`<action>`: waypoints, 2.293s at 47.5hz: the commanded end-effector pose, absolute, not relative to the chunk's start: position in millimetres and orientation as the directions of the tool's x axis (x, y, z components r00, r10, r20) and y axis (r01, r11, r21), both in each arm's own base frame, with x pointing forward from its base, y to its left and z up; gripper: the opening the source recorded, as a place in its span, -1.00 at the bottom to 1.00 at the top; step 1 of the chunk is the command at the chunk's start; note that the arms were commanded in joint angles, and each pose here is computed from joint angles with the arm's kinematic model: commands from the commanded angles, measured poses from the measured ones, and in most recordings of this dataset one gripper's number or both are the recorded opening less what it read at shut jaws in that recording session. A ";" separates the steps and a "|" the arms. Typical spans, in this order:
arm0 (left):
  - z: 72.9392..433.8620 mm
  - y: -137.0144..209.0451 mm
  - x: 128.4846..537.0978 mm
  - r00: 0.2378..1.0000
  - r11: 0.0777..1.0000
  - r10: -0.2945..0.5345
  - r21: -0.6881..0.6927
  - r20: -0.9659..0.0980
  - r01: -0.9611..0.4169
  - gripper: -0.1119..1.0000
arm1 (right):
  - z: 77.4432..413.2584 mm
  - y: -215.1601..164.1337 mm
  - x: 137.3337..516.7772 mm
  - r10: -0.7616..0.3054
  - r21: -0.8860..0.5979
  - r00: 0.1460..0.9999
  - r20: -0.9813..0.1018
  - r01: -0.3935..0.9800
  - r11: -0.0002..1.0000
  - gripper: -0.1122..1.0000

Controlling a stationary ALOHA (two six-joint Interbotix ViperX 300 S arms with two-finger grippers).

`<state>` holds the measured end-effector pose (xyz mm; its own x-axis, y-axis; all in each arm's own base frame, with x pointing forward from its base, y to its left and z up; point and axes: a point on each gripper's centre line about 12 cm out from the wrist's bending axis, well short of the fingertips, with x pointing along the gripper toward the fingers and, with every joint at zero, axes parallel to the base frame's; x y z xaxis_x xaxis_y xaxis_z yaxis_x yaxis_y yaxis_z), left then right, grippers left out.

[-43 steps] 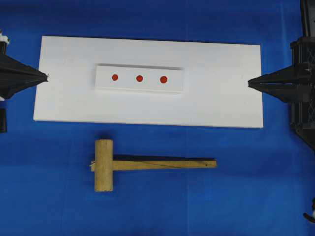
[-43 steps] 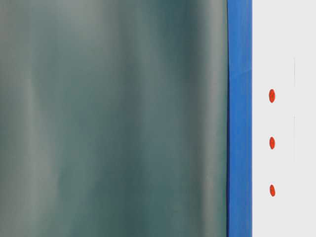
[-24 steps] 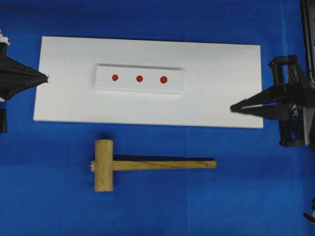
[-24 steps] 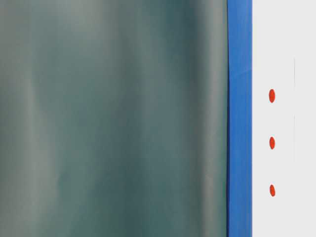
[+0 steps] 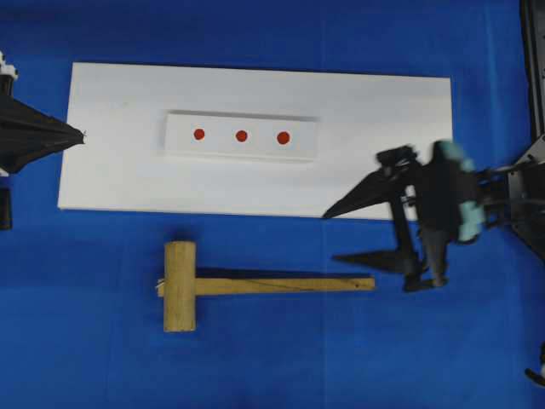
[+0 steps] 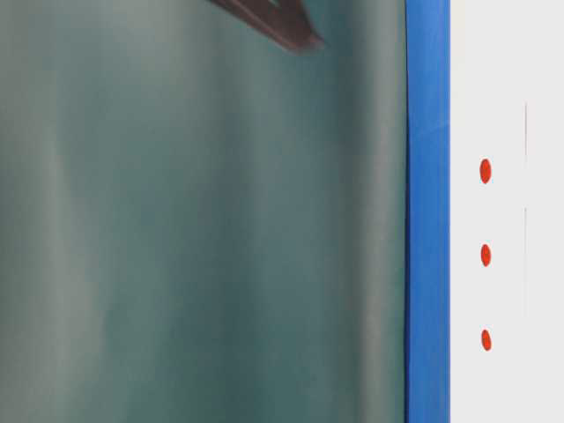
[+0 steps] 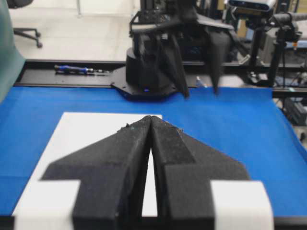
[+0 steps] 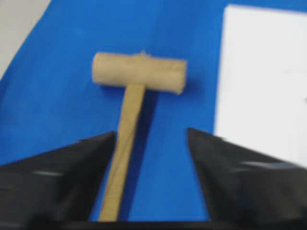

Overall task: Hit the mark with a hammer.
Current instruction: 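Reach the right gripper down to the wooden mallet handle, then close the right gripper on the mallet handle near its end, then lift the mallet with the right gripper and carry it over the board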

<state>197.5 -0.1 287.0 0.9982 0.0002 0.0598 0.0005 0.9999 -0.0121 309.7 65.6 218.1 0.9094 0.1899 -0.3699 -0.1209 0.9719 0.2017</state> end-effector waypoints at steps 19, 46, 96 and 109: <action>283.8 -0.4 198.7 0.999 1.000 -0.001 -0.015 0.051 0.002 -0.80 | 143.7 101.3 388.9 0.184 0.300 0.888 -0.421 -0.055 0.952 0.74; 280.3 -0.3 197.2 0.999 1.000 0.000 -0.020 0.044 0.001 -0.80 | 80.4 116.6 406.7 0.148 0.332 0.850 -0.506 0.033 0.943 0.71; 277.7 -0.3 196.5 1.000 1.000 -0.001 -0.027 0.023 0.001 -0.80 | 207.2 116.1 397.4 0.210 0.311 0.912 -0.354 -0.097 0.945 -0.63; 276.3 -0.4 196.4 1.000 0.998 -0.001 -0.056 0.015 0.002 -0.80 | 243.1 112.9 388.2 0.224 0.293 0.925 -0.306 -0.132 0.947 -0.63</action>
